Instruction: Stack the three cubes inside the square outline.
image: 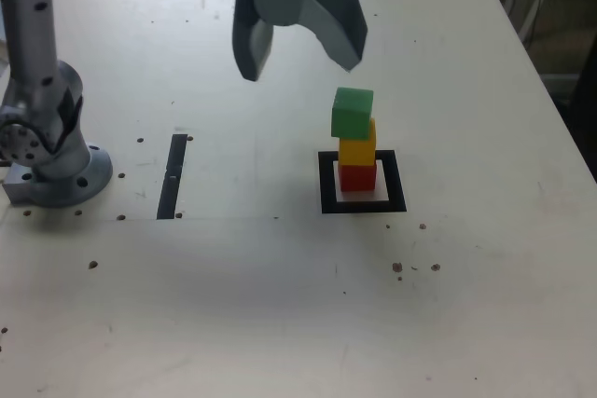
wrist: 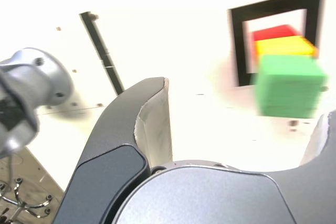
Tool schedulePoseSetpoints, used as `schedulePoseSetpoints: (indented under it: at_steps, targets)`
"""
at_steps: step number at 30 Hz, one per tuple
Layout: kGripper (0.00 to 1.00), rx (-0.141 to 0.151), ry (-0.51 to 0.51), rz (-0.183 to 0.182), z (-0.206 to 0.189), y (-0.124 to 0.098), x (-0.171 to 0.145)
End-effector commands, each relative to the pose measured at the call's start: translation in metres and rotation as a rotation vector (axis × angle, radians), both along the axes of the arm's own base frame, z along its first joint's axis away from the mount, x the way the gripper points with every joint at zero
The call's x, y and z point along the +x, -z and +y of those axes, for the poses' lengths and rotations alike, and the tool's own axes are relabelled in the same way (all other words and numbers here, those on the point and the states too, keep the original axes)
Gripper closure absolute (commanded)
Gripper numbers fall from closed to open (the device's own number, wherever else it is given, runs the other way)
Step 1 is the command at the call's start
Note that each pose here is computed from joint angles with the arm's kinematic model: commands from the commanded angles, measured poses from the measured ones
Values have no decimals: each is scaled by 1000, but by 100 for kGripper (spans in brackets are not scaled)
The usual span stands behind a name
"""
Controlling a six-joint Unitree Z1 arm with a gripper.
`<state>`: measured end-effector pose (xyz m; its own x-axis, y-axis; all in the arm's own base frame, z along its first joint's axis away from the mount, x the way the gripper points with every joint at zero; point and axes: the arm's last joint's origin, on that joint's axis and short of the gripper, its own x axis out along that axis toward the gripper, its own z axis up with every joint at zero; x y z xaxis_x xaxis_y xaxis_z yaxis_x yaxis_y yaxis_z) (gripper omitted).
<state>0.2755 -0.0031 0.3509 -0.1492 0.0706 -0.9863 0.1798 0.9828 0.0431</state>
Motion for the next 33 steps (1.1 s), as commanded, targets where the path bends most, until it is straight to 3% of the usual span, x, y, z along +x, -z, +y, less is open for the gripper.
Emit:
schedulePoseSetpoints:
  at_steps: [1, 6, 15, 23, 33]
  targets:
    - [1, 4, 0, -4, 1, -3, -12]
    - [1, 7, 1, 9, 2, 9, -47]
    - [1, -36, -8, 7, 1, 61, -102]
    - [0, -14, -20, 46, 2, 109, -119]
    - [0, -3, -29, 61, 3, 130, -129]
